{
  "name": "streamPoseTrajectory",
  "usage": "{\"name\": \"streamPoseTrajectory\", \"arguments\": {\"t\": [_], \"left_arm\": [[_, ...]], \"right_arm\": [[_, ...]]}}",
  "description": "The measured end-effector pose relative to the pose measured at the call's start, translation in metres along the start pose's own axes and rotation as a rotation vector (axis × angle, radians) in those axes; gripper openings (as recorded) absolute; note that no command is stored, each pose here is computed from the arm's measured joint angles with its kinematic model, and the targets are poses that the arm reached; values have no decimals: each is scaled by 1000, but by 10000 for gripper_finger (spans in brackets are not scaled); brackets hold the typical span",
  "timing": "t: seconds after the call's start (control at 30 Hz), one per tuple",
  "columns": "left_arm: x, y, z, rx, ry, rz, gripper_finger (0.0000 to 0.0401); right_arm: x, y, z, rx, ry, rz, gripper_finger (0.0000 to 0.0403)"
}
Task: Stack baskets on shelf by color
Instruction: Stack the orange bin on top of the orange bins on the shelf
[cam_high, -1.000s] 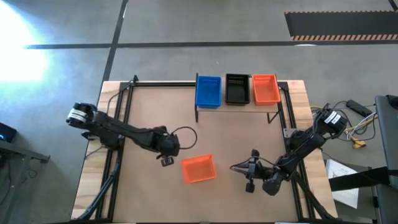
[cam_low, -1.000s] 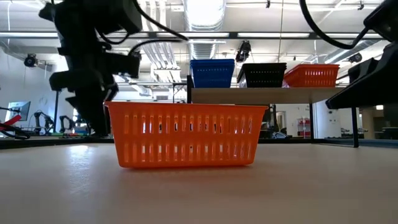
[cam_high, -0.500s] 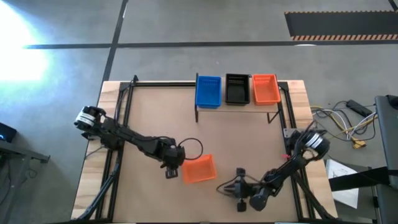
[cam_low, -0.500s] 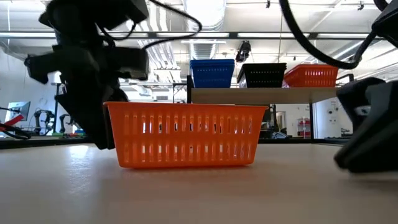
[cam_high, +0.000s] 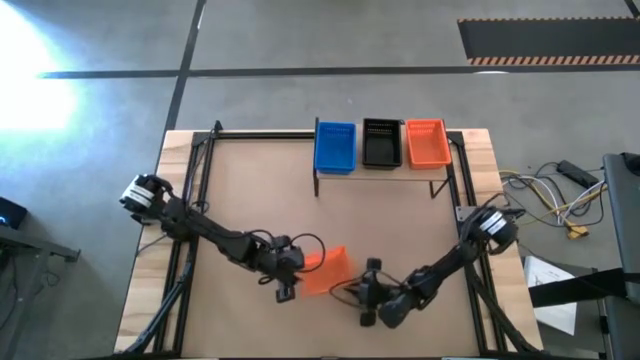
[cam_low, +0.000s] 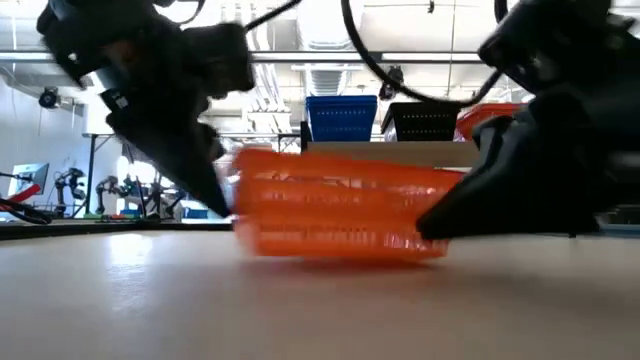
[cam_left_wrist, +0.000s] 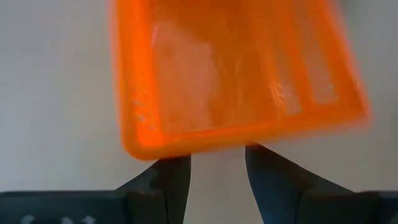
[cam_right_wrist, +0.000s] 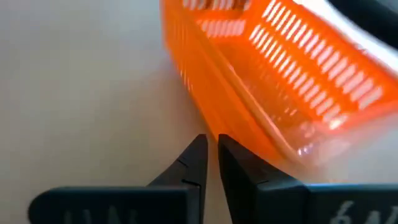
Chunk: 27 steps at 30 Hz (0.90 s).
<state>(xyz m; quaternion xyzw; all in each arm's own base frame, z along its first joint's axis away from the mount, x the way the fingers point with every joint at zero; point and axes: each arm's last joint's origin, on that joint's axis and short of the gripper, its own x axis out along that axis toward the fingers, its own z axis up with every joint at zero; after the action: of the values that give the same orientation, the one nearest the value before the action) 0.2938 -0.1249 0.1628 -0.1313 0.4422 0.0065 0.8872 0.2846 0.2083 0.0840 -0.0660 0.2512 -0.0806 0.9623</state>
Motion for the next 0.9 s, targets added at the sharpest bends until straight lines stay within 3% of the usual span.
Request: {"name": "streamPoseTrajectory", "arguments": {"t": [0.1,0.3,0.47,0.53,0.7,0.9], "left_arm": [[2,-10,6,-6,-121,-26,136],[24,-30,29,5,-468,-157,136],[54,-44,42,49,-611,-209,136],[64,-51,48,79,-604,-202,136],[70,-56,54,150,-466,-122,136],[33,-52,52,188,-307,53,136]], "right_arm": [[-8,-20,5,4,46,-87,33],[-52,-66,16,62,132,-382,33],[-91,-98,14,143,268,-476,33],[-101,-100,15,168,279,-448,33],[-110,-96,22,40,367,-266,34],[-107,-85,37,16,353,-19,43]]}}
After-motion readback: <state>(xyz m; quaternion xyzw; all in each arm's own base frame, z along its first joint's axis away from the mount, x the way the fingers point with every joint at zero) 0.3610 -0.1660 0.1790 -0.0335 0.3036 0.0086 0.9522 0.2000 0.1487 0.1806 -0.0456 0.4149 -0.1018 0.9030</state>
